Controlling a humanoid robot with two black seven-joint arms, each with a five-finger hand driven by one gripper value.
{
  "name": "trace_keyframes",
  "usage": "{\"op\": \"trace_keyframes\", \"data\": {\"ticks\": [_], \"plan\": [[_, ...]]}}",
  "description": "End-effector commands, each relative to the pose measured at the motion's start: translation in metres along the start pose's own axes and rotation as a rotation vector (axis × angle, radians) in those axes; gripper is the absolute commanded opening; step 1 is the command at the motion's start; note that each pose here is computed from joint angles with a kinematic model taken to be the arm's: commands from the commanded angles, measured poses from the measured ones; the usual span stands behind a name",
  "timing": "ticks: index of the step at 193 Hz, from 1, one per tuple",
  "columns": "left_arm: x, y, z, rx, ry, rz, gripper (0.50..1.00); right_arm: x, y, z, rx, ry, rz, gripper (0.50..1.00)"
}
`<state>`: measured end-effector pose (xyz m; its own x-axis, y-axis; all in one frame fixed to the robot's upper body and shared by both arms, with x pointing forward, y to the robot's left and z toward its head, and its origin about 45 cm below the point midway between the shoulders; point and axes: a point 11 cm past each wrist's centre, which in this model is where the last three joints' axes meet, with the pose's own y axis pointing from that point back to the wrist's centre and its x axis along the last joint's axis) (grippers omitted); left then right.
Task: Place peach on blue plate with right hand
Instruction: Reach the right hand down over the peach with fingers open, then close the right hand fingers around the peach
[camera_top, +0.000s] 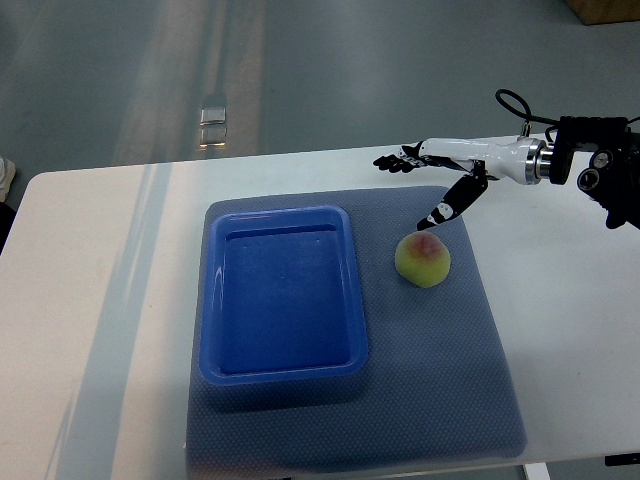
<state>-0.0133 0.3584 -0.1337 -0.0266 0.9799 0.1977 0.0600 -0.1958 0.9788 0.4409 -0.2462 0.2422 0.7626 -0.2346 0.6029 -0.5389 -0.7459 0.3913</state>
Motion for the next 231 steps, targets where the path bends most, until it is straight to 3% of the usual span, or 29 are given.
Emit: {"op": "trace_keyframes", "data": {"ticks": [1, 72, 231], "plan": [[0.000, 0.000, 0.000, 0.000, 0.002, -0.001, 1.000, -0.008, -0.001, 0.001, -0.014, 0.054, -0.041, 0.930], [-0.001, 0.000, 0.002, -0.003, 0.000, -0.002, 1.000, -0.039, 0.006, 0.019, -0.050, 0.234, -0.182, 0.930], [-0.001, 0.000, 0.004, -0.006, 0.001, -0.002, 1.000, -0.057, -0.005, 0.035, -0.065, 0.300, -0.141, 0.909]]}}
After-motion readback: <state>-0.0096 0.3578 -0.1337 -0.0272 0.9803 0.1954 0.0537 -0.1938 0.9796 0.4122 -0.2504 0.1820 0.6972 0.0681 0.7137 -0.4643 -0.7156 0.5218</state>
